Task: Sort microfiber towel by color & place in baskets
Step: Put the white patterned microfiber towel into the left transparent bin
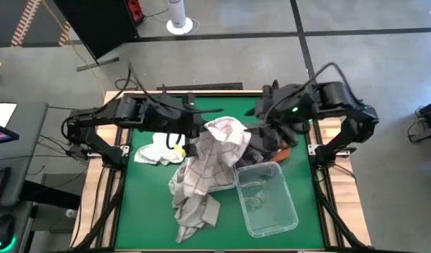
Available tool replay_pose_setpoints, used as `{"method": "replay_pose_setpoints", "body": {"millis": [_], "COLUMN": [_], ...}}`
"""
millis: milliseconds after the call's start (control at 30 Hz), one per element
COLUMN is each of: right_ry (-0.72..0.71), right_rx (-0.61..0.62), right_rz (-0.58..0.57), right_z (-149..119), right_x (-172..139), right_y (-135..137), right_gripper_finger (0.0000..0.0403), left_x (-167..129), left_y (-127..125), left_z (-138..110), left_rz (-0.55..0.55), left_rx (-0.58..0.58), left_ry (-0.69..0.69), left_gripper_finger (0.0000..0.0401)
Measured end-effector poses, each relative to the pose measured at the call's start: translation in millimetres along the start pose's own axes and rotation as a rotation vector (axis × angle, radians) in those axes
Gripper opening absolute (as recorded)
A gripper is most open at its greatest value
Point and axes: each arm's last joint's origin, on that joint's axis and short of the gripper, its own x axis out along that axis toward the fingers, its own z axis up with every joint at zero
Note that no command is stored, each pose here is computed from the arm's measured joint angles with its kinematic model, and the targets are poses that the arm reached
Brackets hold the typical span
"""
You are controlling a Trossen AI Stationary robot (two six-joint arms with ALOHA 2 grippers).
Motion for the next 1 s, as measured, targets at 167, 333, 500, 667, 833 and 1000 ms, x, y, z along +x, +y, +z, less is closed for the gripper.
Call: {"method": "replay_pose_setpoints", "body": {"millis": [167,333,500,667,833,1000], "right_ry": [0.047,0.069,0.045,0.071,0.133,0.144], "right_rx": [0.084,0.150,0.173,0.199,0.177,0.130], "right_rz": [-0.100,-0.242,-0.267,-0.276,-0.296,-0.301], "right_z": [-11.1,-29.1,-41.7,-52.6,-58.0,-57.3], "right_x": [-26.0,-53.1,-59.5,-51.7,-31.5,-14.2], "right_y": [-7.4,-10.4,-0.8,7.1,13.2,16.5], "right_gripper_finger": [0.0263,0.0263,0.0263,0.0263,0.0263,0.0263], "left_x": [21.9,43.5,70.5,87.0,105.3,130.8], "left_y": [-8.9,-18.4,-23.7,-23.3,-23.1,-28.9], "left_z": [-27.2,-60.9,-98.6,-123.3,-134.8,-145.8], "left_rz": [0.006,0.016,0.012,0.021,0.034,-0.004], "left_rx": [-0.071,-0.160,-0.229,-0.291,-0.296,-0.280], "left_ry": [0.127,0.278,0.380,0.421,0.476,0.534], "left_gripper_finger": [0.0011,0.0011,0.0011,0.0011,0.0011,0.0011]}}
